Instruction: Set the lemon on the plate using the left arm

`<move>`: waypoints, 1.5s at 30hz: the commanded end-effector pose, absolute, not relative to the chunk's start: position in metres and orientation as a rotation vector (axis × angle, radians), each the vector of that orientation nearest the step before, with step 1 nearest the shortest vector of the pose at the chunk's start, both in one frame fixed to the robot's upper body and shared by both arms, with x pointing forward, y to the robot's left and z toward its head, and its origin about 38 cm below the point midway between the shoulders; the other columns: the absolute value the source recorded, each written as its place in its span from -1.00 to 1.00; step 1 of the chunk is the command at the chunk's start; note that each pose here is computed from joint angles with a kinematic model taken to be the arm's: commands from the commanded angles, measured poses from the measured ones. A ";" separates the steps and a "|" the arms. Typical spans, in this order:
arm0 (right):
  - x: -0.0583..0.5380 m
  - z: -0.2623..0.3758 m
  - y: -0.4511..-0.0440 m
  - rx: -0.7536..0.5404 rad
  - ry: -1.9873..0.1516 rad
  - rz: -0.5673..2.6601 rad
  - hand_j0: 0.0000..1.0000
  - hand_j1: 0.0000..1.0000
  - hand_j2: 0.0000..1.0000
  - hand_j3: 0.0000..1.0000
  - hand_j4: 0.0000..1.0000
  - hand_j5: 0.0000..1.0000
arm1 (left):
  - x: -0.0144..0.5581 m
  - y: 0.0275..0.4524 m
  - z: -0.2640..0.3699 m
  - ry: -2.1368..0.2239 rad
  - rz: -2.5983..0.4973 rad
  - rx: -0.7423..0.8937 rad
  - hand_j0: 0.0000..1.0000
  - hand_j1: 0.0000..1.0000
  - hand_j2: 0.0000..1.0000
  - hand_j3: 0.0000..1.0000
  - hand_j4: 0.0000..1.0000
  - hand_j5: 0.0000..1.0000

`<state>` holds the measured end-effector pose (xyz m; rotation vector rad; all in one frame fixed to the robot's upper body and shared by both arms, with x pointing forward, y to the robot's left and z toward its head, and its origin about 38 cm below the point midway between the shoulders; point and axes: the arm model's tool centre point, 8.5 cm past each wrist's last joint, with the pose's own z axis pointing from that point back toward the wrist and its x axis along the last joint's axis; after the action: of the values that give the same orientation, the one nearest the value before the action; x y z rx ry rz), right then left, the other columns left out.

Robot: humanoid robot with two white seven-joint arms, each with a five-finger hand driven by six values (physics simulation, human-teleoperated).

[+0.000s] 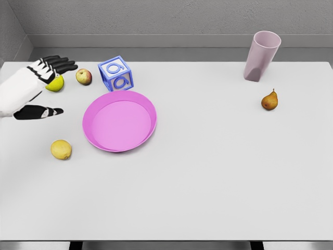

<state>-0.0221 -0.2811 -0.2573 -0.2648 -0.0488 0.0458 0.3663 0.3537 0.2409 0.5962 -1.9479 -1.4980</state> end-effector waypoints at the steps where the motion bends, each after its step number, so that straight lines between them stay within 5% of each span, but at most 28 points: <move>1: -0.022 -0.257 -0.281 -0.266 -0.048 0.037 1.00 1.00 1.00 1.00 1.00 1.00 | 0.366 0.353 0.240 -1.946 -1.499 0.587 1.00 1.00 1.00 1.00 1.00 1.00; 15: -0.022 -0.257 -0.281 -0.265 -0.049 0.046 1.00 1.00 1.00 1.00 1.00 1.00 | 0.365 0.381 0.246 -1.746 -1.724 0.740 1.00 1.00 1.00 1.00 1.00 1.00; 26: -0.022 -0.257 -0.281 -0.265 -0.049 0.046 1.00 1.00 1.00 1.00 1.00 1.00 | 0.333 0.375 0.185 -1.485 -1.963 0.428 1.00 1.00 1.00 1.00 1.00 1.00; 45: -0.022 -0.257 -0.281 -0.265 -0.049 0.046 1.00 1.00 1.00 1.00 1.00 1.00 | 0.330 0.402 0.159 -1.347 -1.958 0.412 1.00 1.00 1.00 1.00 1.00 1.00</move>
<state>-0.0221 -0.2812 -0.2573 -0.2654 -0.0488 0.0469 0.3301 0.4020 0.1589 0.4126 -1.3439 -1.9656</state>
